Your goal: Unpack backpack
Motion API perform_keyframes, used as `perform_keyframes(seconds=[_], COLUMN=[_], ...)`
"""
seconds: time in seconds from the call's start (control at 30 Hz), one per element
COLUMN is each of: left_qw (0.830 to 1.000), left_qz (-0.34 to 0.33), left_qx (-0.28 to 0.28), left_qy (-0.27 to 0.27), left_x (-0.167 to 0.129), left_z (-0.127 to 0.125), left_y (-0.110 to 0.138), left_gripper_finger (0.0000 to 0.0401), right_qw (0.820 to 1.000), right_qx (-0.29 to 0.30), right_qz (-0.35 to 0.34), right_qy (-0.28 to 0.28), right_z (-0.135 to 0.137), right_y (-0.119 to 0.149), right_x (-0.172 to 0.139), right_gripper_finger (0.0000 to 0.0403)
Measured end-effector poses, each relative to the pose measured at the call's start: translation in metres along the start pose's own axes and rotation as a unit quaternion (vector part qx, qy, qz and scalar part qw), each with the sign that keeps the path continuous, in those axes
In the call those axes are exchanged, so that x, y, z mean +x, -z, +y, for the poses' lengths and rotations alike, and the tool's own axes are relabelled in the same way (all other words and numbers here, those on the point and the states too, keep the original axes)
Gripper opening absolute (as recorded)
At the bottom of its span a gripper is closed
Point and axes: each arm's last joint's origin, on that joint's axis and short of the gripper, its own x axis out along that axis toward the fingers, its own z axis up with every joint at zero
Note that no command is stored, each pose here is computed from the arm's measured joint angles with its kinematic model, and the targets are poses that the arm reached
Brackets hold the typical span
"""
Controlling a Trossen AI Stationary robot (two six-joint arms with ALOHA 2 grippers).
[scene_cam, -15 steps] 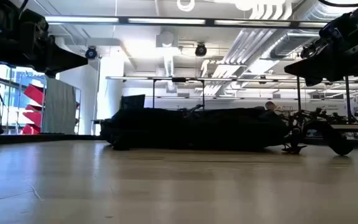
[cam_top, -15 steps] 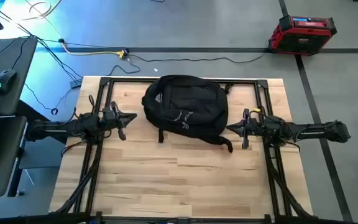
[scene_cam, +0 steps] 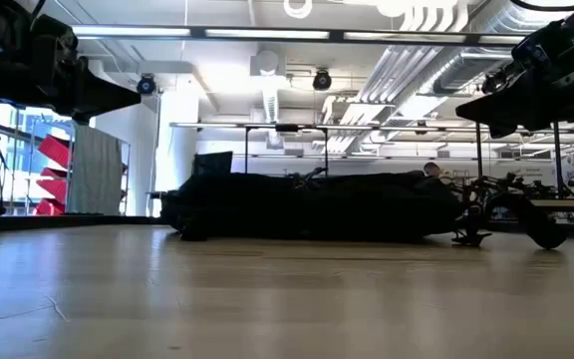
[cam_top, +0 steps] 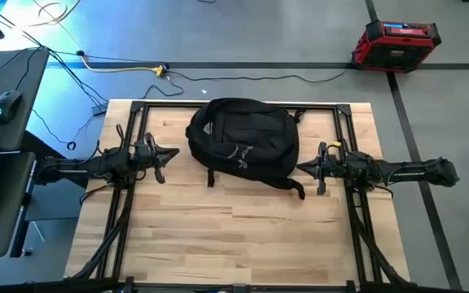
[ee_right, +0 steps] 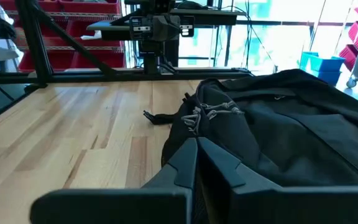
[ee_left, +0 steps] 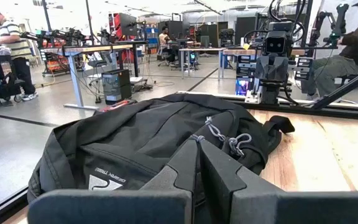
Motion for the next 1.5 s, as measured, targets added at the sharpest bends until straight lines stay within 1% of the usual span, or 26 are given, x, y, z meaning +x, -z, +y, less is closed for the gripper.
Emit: perform_keyframes(seconds=[0.27, 0.77, 0.87, 0.97, 1.03, 1.07, 1.1, 1.17, 1.23, 1.3, 1.4, 1.43, 1.47, 1.5], left_qw=[1.000, 1.000, 1.000, 0.996, 0.991, 0.987, 0.984, 0.979, 0.975, 0.969, 0.950, 0.943, 0.937, 0.934], left_qz=[0.021, 0.020, 0.014, 0.006, -0.027, -0.054, -0.082, -0.129, -0.146, -0.151, -0.199, -0.221, -0.245, -0.267], left_qx=[0.008, 0.006, -0.024, -0.087, -0.127, -0.139, -0.147, -0.149, -0.158, -0.188, -0.235, -0.239, -0.230, -0.206], left_qy=[-0.003, -0.003, 0.004, 0.025, 0.042, 0.054, 0.060, 0.055, 0.054, 0.056, 0.058, 0.070, 0.091, 0.118], left_x=[0.003, 0.003, 0.003, 0.003, 0.004, 0.004, 0.004, 0.004, 0.004, 0.004, 0.001, -0.001, -0.003, -0.005], left_z=[-0.001, -0.001, -0.001, -0.002, -0.003, -0.004, -0.004, -0.003, -0.002, -0.002, 0.000, 0.000, 0.000, -0.001], left_y=[0.004, 0.004, 0.002, 0.000, -0.007, -0.013, -0.018, -0.028, -0.031, -0.033, -0.042, -0.048, -0.055, -0.064], left_gripper_finger=[0.0000, 0.0000, 0.0000, 0.0000, 0.0000, 0.0000, 0.0000, 0.0000, 0.0000, 0.0000, 0.0000, 0.0000, 0.0000, 0.0000], right_qw=[1.000, 1.000, 1.000, 1.000, 1.000, 1.000, 1.000, 1.000, 1.000, 1.000, 1.000, 1.000, 1.000, 1.000], right_qx=[0.000, -0.001, -0.001, -0.002, -0.002, -0.002, -0.002, -0.002, -0.002, -0.002, -0.002, -0.002, -0.002, -0.002], right_qz=[0.004, 0.016, 0.017, 0.018, 0.019, 0.020, 0.020, 0.020, 0.020, 0.020, 0.020, 0.020, 0.020, 0.020], right_qy=[0.000, 0.000, -0.001, -0.001, 0.000, -0.001, -0.001, 0.000, -0.001, -0.001, -0.001, -0.001, -0.001, -0.001], right_z=[0.000, 0.000, 0.000, 0.000, 0.000, 0.000, 0.000, 0.000, 0.000, 0.000, 0.000, 0.000, 0.000, 0.000], right_y=[0.001, 0.003, 0.003, 0.003, 0.004, 0.004, 0.004, 0.004, 0.004, 0.004, 0.004, 0.004, 0.004, 0.004], right_x=[0.000, 0.000, 0.000, 0.000, 0.000, 0.000, 0.000, 0.000, 0.000, 0.000, 0.000, 0.000, 0.000, 0.000], right_gripper_finger=[0.0000, 0.0000, 0.0000, 0.0000, 0.0000, 0.0000, 0.0000, 0.0000, 0.0000, 0.0000, 0.0000, 0.0000, 0.0000, 0.0000])
